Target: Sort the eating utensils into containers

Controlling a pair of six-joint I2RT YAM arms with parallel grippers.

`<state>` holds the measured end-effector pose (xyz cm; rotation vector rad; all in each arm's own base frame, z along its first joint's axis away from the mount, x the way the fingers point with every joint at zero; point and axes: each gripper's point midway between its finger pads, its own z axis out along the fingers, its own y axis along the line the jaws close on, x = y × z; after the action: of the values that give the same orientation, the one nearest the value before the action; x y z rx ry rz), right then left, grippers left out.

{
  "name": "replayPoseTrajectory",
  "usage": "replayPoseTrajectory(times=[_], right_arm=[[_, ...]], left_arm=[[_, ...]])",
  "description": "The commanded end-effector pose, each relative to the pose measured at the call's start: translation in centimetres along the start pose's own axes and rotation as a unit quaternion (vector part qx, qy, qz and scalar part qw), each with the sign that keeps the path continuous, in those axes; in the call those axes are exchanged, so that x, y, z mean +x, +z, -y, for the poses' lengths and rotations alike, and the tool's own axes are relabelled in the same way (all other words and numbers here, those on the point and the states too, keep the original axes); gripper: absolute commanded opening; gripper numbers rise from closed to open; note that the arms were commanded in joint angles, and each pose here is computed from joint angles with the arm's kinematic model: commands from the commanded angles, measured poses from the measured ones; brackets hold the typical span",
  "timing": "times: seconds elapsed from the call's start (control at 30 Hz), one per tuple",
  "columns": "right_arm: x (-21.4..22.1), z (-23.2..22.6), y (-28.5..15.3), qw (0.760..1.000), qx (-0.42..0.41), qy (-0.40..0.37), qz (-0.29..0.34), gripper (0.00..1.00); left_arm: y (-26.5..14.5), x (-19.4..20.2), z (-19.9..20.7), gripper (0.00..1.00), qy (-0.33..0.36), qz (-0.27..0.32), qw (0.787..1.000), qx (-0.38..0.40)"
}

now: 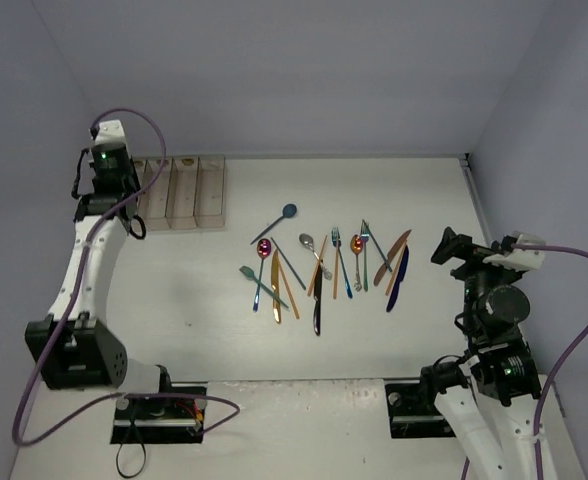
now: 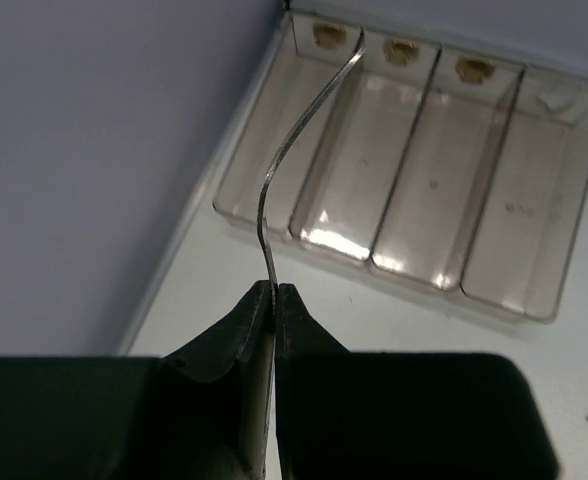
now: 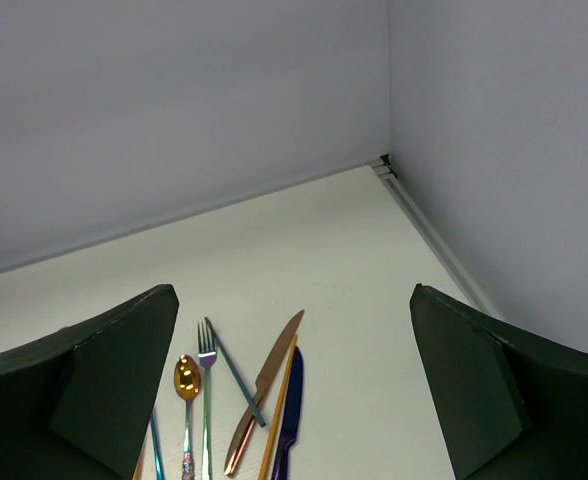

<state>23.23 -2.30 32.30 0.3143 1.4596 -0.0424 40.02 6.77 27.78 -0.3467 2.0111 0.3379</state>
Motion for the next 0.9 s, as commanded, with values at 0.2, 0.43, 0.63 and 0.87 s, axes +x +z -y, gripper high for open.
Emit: replayPoseTrajectory(times=[0.2, 0.43, 0.63, 0.87], right_arm=[[-0.6, -3.3, 2.0, 0.999, -0.048, -0.013, -0.009, 1.0], [0.6, -3.3, 2.6, 0.998, -0.043, -0.032, -0.032, 1.0], [1.7, -3.3, 3.2, 0.997, -0.036, -0.042, -0.053, 1.0], [1.7, -3.3, 3.5, 0.997, -0.031, -0.046, -0.057, 1.0]], left_arm=[[13.3, -6.4, -1.3, 0.0, 0.104, 0.08, 0.989, 0.065], [20.1, -5.6, -2.9, 0.0, 0.095, 0.074, 0.99, 0.071], [23.5, -2.4, -2.5, 0.0, 0.103, 0.042, 0.991, 0.076], [24.3, 0.3, -2.7, 0.0, 0.099, 0.018, 0.992, 0.082]])
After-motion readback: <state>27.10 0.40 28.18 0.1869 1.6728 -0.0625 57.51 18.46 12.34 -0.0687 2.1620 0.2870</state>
